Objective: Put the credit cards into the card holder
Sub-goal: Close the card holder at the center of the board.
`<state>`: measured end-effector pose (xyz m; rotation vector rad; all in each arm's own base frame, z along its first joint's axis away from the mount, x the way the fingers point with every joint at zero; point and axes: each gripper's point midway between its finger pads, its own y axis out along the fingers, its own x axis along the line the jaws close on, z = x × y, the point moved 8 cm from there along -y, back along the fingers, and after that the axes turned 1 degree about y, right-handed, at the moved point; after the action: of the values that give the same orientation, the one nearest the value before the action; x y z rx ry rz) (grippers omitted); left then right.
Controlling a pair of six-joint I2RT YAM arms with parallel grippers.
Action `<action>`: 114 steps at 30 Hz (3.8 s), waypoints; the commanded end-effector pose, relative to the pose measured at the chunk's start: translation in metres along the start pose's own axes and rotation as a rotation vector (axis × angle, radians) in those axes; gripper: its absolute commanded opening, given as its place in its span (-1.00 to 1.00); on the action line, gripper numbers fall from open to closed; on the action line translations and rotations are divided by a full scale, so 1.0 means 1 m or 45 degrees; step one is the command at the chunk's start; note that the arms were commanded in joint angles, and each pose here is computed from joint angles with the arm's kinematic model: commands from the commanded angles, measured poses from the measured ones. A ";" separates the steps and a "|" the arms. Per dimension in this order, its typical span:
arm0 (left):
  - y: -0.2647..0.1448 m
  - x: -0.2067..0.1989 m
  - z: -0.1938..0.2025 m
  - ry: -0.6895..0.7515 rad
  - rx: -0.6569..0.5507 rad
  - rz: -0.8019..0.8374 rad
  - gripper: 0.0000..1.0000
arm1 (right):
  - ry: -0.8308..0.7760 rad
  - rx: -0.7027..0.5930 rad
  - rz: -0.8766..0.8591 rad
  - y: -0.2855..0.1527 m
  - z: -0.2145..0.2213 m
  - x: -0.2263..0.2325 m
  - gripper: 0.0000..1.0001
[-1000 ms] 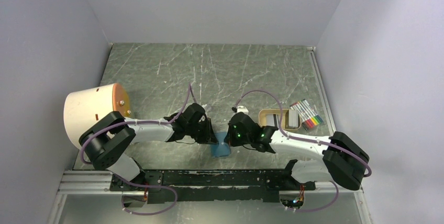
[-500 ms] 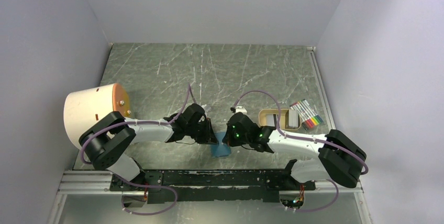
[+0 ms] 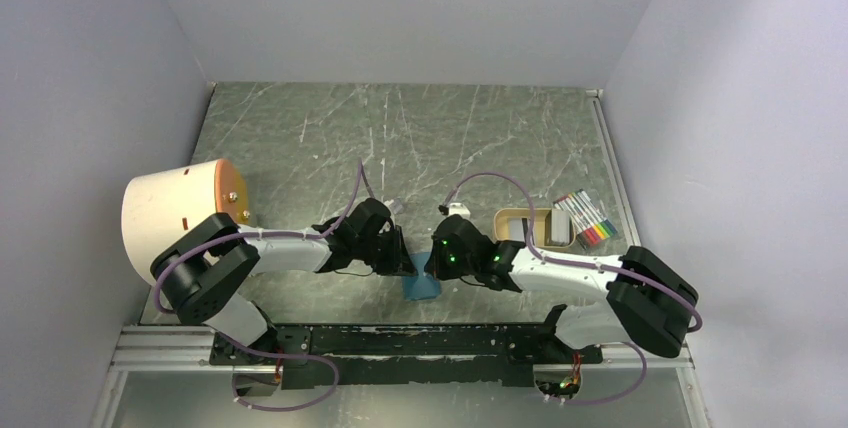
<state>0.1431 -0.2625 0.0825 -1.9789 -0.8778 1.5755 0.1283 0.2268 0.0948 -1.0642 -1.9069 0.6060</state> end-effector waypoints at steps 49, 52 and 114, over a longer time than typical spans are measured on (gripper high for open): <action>0.005 0.020 0.017 -0.029 0.063 -0.088 -0.64 | -0.209 0.025 0.085 0.000 0.004 0.017 -1.00; 0.005 0.020 0.017 -0.029 0.068 -0.088 -0.65 | -0.210 0.026 0.084 -0.001 0.004 0.018 -1.00; 0.004 0.017 0.015 -0.006 0.054 -0.073 -0.63 | 0.032 0.085 -0.034 -0.002 0.002 -0.005 -0.61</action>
<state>0.1419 -0.2630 0.0807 -1.9874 -0.8724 1.6029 0.1278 0.2173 0.0962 -1.0516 -1.8575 0.6537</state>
